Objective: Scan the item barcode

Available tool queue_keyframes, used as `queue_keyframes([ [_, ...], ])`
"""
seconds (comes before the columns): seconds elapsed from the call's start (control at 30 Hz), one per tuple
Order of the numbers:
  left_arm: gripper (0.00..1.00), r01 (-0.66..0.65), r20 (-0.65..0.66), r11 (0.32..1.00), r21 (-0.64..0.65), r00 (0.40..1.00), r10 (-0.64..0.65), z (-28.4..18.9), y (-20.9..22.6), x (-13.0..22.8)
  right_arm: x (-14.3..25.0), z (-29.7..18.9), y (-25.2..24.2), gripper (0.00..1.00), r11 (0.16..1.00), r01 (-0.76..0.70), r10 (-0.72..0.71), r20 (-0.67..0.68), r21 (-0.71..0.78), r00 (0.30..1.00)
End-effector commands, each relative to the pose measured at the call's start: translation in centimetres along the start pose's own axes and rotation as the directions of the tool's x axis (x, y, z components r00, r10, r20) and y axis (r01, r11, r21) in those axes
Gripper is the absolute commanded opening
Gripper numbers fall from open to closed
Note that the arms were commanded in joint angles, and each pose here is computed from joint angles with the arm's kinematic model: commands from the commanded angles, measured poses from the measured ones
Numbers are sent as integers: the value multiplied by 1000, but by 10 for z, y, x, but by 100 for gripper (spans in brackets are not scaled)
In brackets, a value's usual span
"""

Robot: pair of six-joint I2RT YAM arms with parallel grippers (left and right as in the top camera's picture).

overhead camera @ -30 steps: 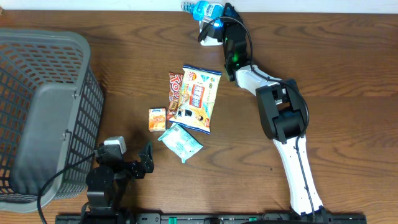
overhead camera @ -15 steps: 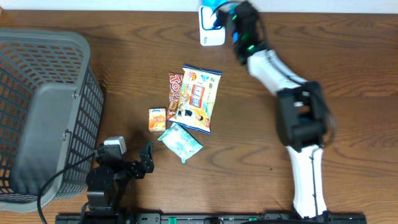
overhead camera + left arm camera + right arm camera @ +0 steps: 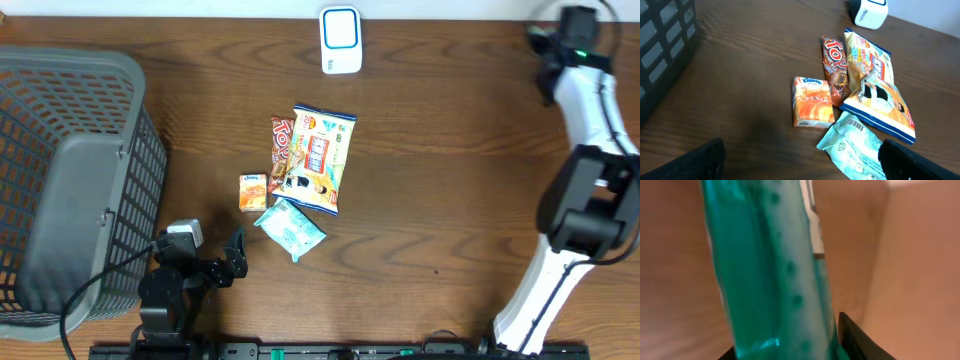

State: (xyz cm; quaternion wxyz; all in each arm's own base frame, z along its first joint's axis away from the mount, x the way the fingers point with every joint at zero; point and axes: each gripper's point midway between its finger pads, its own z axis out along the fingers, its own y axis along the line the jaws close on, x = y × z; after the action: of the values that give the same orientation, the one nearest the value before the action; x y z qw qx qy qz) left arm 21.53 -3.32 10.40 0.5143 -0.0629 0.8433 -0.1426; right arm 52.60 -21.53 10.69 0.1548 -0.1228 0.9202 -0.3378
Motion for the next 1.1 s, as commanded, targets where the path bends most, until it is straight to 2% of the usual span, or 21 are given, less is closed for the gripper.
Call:
queue_keyframes([
  [0.0, 98, 12, -33, 1000, 3, 999, -12, 2, 1, 10, 38, 21, -24, 6, 976, -217, 217, -60, 12, 974],
  [0.13, 98, 12, -33, 1000, 3, 999, -12, 2, 1, 10, 97, 52, -34, 9, 958, -287, 285, -159, 11, 945],
  [0.43, 98, 12, -33, 1000, 3, 999, -12, 2, 1, 10, 194, 92, -26, 13, 906, -422, 408, -294, 17, 864],
  [0.67, 98, 12, -33, 1000, 3, 999, -12, 2, 1, 10, 248, 104, -28, 22, 852, -518, 507, -359, 72, 784],
  [0.73, 98, 12, -33, 1000, 3, 999, -12, 2, 1, 10, 257, 106, -33, 30, 826, -556, 549, -362, 96, 753],
  [0.8, 98, 12, -33, 1000, 3, 999, -12, 2, 1, 10, 261, 106, -35, 43, 818, -566, 560, -364, 103, 744],
  [0.83, 98, 13, -33, 1000, 3, 999, -12, 2, 1, 10, 261, 106, -36, 61, 818, -566, 561, -361, 104, 745],
  [0.93, 98, 12, -33, 1000, 3, 999, -12, 2, 1, 10, 252, 101, -38, 99, 817, -567, 564, -344, 104, 751],
  [1.07, 98, 13, -33, 1000, 3, 999, -12, 2, 1, 10, 235, 87, -51, 99, 816, -567, 572, -296, 111, 765],
])
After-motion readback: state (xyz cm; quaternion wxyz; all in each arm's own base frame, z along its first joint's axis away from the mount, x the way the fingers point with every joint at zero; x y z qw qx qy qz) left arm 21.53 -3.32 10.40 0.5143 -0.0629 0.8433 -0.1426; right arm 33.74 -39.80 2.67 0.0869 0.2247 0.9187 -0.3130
